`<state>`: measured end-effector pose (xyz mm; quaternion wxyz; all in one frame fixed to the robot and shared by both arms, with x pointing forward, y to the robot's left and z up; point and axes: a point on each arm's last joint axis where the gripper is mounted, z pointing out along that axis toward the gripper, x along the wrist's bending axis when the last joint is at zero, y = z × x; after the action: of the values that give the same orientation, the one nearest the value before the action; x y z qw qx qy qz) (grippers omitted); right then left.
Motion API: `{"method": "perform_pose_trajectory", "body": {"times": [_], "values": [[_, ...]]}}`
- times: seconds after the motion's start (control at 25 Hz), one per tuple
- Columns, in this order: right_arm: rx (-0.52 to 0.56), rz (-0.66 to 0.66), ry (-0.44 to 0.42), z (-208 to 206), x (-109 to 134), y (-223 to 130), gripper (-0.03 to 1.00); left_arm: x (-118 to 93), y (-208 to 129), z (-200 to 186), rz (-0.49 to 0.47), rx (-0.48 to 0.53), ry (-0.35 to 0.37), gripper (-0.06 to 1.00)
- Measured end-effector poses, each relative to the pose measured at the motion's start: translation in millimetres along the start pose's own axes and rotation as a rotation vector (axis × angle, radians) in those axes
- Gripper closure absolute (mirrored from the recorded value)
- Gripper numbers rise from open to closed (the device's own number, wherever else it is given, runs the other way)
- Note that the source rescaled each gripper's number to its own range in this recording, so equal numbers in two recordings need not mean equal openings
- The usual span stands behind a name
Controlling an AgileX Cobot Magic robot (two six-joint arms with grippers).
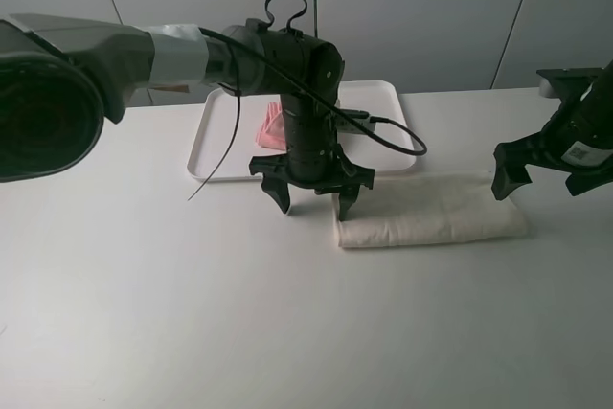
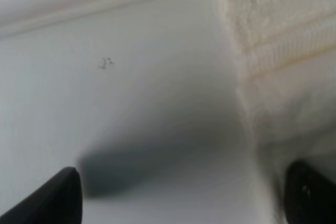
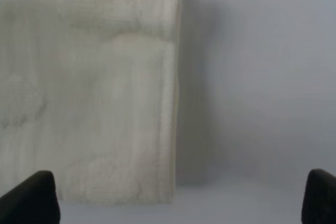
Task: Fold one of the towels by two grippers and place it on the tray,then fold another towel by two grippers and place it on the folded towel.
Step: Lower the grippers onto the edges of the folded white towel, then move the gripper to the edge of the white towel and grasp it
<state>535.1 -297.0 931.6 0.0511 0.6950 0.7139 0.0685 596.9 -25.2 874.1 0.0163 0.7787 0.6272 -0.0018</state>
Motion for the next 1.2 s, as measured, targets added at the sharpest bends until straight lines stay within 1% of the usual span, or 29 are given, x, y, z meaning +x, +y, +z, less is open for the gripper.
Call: {"method": "perform_pose_trajectory", "body": {"times": [0.24, 0.44, 0.68, 0.92, 1.2], "values": [[-0.01, 0.012, 0.014, 0.1, 1.2, 2.3, -0.03, 4.2, 1.7, 0.1, -0.014, 0.014, 0.0, -0.05], [0.002, 0.008, 0.029, 7.6, 2.0, 15.0, -0.03, 8.3, 2.1, 0.1, -0.022, 0.032, 0.005, -0.06], [0.054, 0.008, 0.032, 21.4, 1.5, 26.1, -0.03, 8.7, 1.9, 0.1, -0.019, 0.033, 0.01, -0.06], [0.136, 0.009, 0.035, 46.5, 1.0, 22.2, -0.03, 9.3, 1.2, 0.0, 0.011, 0.043, 0.016, -0.06], [0.128, 0.009, 0.033, 51.3, 0.7, 23.7, -0.03, 9.5, 0.8, -0.1, 0.024, 0.048, 0.019, -0.06]]}}
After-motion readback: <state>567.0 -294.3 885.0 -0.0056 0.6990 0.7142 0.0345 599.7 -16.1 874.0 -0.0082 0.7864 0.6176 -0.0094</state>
